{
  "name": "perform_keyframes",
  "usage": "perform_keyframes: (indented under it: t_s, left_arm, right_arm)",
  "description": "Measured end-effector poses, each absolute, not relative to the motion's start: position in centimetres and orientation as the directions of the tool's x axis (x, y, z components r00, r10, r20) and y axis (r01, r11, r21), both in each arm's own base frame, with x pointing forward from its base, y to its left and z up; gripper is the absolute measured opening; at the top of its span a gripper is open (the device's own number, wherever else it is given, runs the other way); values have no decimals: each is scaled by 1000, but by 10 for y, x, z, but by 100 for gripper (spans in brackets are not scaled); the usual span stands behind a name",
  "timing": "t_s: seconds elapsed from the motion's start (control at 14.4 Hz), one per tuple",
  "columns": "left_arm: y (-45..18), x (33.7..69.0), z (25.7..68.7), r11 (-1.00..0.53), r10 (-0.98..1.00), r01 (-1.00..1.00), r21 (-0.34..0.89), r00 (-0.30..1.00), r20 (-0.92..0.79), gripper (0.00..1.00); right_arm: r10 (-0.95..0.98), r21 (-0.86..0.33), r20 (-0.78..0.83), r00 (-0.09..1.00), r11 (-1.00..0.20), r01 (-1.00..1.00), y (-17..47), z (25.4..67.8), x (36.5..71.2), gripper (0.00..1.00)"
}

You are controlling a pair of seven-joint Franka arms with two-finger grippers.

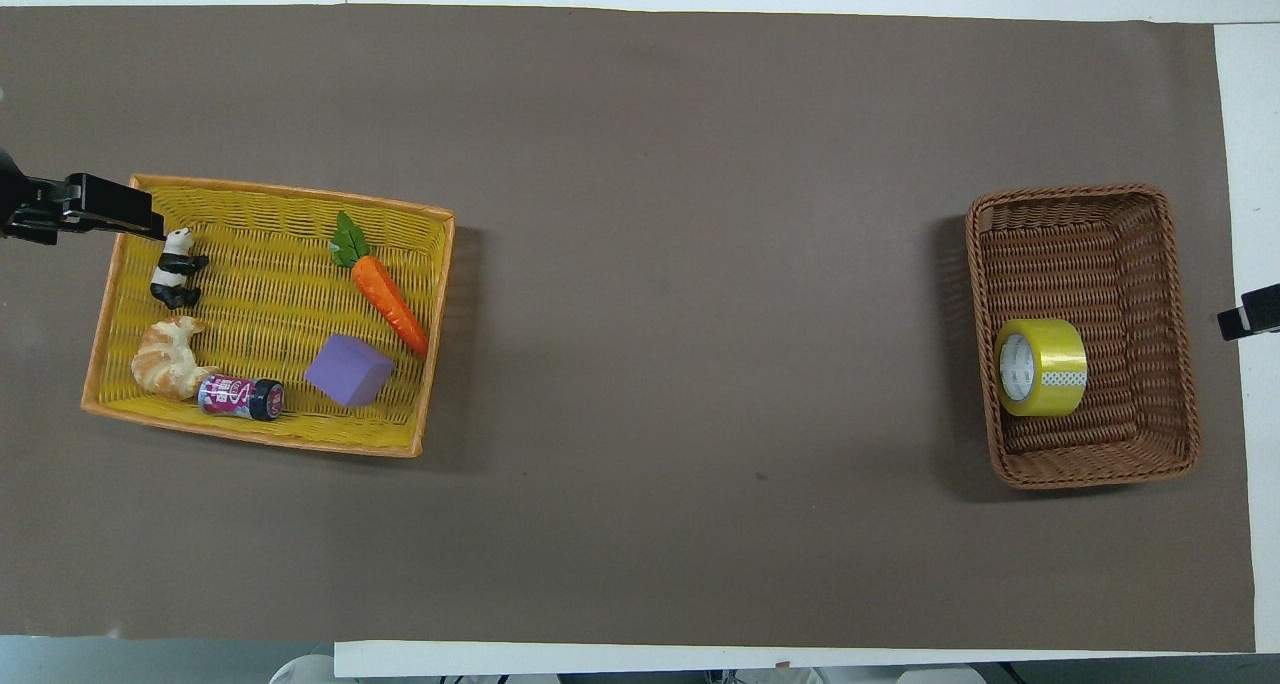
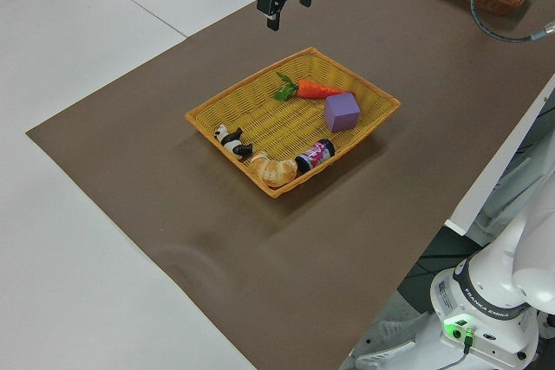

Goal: Move tape to another basket

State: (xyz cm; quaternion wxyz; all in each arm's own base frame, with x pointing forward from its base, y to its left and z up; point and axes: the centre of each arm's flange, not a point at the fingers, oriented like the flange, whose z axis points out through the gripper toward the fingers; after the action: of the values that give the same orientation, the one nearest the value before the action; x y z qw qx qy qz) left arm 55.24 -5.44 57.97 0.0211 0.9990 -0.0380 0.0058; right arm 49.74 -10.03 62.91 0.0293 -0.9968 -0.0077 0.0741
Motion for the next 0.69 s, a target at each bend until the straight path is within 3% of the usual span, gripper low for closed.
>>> perform_keyframes:
  t_s: [0.69]
  left_arm:
    - [-33, 554, 579, -998, -38, -39, 42, 999, 12, 100]
  right_arm:
    - [-13, -33, -148, 989, -999, -18, -109, 629, 510, 100]
